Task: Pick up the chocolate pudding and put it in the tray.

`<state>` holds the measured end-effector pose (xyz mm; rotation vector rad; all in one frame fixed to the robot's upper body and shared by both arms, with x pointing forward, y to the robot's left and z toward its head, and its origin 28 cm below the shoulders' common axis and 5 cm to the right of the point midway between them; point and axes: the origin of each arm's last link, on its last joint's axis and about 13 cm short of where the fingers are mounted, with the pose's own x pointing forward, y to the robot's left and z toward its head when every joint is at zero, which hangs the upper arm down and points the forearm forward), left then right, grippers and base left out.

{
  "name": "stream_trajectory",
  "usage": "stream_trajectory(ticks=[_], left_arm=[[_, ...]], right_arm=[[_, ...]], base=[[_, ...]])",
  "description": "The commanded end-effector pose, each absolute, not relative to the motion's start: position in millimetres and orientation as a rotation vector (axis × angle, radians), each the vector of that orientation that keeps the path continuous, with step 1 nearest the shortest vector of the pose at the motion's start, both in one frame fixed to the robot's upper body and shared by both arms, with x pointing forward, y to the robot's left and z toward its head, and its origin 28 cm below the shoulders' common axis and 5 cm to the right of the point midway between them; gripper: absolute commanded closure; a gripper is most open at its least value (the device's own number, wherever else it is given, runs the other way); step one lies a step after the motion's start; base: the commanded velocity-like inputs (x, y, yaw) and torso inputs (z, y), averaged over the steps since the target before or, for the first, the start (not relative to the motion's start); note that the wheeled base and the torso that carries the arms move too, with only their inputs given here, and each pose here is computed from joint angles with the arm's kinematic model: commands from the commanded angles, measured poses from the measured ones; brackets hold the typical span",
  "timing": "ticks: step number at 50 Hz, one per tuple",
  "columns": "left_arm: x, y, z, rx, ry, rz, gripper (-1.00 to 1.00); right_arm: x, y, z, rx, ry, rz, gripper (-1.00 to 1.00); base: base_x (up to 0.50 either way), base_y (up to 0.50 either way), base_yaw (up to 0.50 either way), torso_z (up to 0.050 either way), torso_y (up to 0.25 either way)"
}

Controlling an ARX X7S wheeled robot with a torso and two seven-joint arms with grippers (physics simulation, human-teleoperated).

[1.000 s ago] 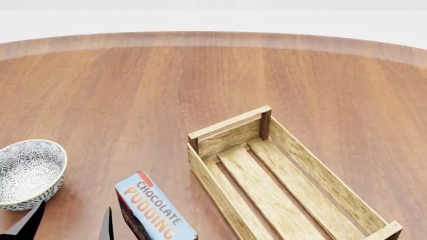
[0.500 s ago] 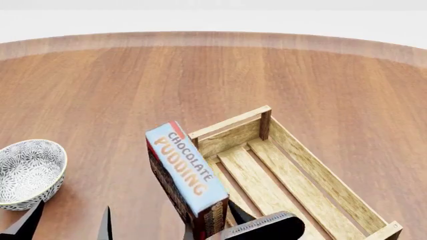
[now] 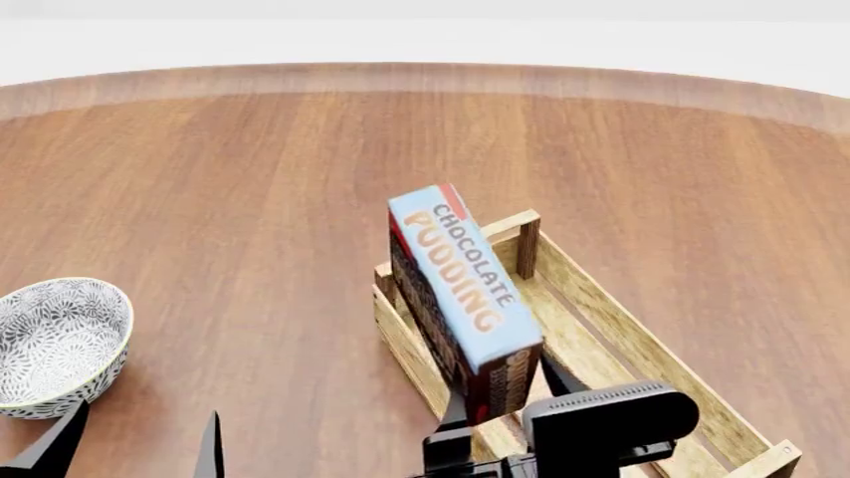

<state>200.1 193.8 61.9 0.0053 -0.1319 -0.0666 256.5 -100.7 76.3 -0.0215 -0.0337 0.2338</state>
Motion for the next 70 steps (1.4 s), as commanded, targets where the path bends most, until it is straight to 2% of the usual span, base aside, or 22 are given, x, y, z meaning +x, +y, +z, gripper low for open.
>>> stream_trajectory(ticks=[1,25,70], left_arm=[[200.0,193.7,62.3,0.008,-0.132,-0.067,-1.0],[201.3,193.9,60.8,0.001,-0.133,-0.063,-1.0],[203.3,194.0,56.5,0.002,-0.121,-0.059,-1.0]], right_arm=[[265.3,-114.7,74.5,-0.049,-0.038,0.168,1.0],[281.6,-138.7,57.2,-0.062,0.01,0.035,1.0],[292.0,-140.7,11.0,-0.054,0.11,0.002,1.0]], base=[[0.0,0.0,0.0,0.0,0.0],[0.0,0.0,0.0,0.0,0.0],[0.0,0.0,0.0,0.0,0.0]])
